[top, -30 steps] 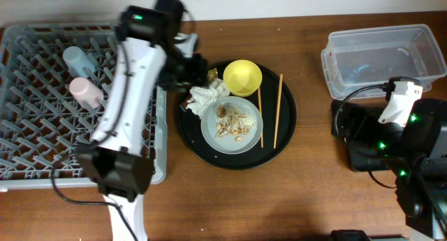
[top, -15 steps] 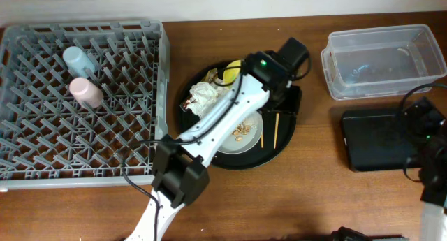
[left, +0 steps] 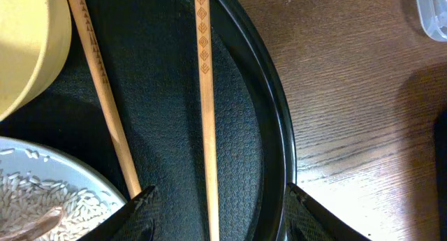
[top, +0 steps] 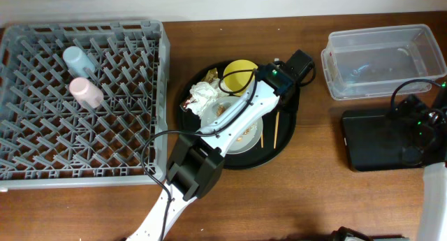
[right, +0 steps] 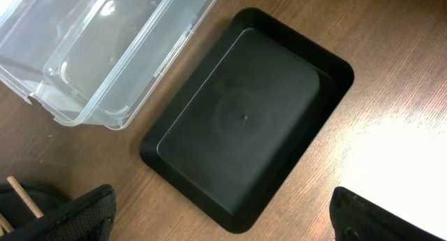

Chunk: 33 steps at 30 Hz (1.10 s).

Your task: Sort waste into correct bins and load items into the dishwasher rack

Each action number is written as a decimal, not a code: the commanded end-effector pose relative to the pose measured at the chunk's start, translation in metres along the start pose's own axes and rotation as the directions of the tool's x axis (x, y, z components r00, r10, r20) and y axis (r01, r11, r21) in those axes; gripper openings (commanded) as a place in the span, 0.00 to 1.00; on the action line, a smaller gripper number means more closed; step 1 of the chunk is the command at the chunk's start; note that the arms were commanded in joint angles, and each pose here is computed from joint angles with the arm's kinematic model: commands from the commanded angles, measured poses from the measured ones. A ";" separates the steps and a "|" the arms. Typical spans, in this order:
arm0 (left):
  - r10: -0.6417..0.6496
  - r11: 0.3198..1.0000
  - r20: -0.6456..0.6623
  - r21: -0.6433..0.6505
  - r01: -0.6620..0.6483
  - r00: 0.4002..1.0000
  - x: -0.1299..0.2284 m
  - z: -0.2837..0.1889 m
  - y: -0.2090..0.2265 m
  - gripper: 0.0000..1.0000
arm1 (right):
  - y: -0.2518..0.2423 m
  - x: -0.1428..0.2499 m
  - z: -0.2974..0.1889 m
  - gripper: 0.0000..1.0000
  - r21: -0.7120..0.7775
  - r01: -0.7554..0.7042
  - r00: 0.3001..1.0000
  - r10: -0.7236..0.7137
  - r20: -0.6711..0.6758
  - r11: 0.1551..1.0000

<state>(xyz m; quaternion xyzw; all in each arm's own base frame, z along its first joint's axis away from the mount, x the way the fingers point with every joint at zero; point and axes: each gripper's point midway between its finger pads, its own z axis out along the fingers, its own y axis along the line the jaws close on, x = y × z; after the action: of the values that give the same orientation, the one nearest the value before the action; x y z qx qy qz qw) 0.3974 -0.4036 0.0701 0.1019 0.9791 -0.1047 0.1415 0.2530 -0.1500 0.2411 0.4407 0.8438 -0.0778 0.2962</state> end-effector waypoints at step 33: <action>-0.003 0.997 0.044 -0.076 0.006 0.999 -0.003 0.061 0.011 0.01 | -0.010 0.059 0.128 0.98 0.218 0.122 0.907 -0.020 -0.420 0.968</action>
<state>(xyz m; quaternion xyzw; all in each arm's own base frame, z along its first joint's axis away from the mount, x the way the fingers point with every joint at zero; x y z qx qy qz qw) 0.4224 -0.4088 0.0272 0.0887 0.9769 -0.0804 0.1769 0.2735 -0.1593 0.1013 0.4404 0.8922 -0.0865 0.0513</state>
